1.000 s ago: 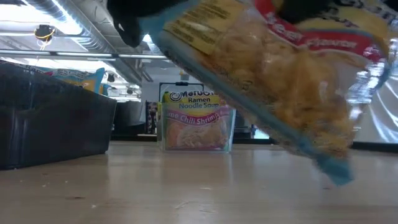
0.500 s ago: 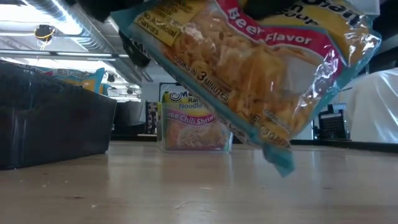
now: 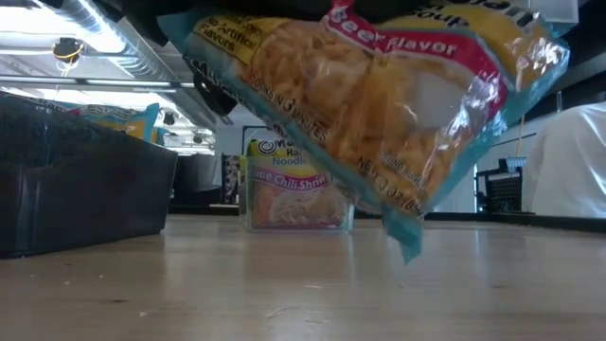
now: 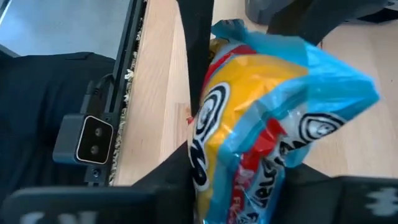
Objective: Sort Maruchan noodles
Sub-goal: Put the blue noodle pack into the black bin
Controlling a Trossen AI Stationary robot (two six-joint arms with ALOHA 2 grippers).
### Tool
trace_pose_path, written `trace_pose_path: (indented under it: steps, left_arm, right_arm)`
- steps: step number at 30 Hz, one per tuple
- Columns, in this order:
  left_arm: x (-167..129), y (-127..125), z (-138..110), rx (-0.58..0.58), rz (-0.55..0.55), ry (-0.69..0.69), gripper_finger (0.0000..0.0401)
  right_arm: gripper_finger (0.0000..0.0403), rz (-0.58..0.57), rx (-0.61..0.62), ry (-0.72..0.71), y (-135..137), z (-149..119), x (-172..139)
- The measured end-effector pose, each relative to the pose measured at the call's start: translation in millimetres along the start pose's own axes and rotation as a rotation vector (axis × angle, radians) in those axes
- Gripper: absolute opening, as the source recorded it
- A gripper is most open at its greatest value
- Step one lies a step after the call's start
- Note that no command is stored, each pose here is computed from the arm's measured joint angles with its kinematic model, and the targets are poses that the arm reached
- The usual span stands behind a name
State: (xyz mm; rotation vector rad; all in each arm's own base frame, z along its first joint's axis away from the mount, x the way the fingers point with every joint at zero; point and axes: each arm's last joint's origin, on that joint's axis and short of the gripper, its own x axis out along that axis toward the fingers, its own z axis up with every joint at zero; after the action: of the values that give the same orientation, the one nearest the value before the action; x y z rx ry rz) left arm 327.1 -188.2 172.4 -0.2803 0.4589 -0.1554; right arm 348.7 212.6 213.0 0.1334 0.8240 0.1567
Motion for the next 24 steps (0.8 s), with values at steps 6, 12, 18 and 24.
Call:
trace_pose_path:
  steps: [6,12,18,24]
  left_arm:
    - [0,0,0,0.011,0.001,0.002,0.0102]
    - [-2,-5,-3,0.058,0.014,-0.005,0.0096]
    - [-6,-14,-8,0.186,0.073,-0.029,0.0096]
    - [-3,-22,-5,0.253,0.099,-0.156,0.0096]
  right_arm:
    - [0.0179,0.086,0.003,0.055,-1,1,-7]
    - [0.0227,0.033,-0.040,0.119,18,-14,-50]
    - [0.0236,-0.144,0.003,0.134,25,-80,-63]
    - [0.0236,-0.162,0.073,-0.058,6,-147,-42]
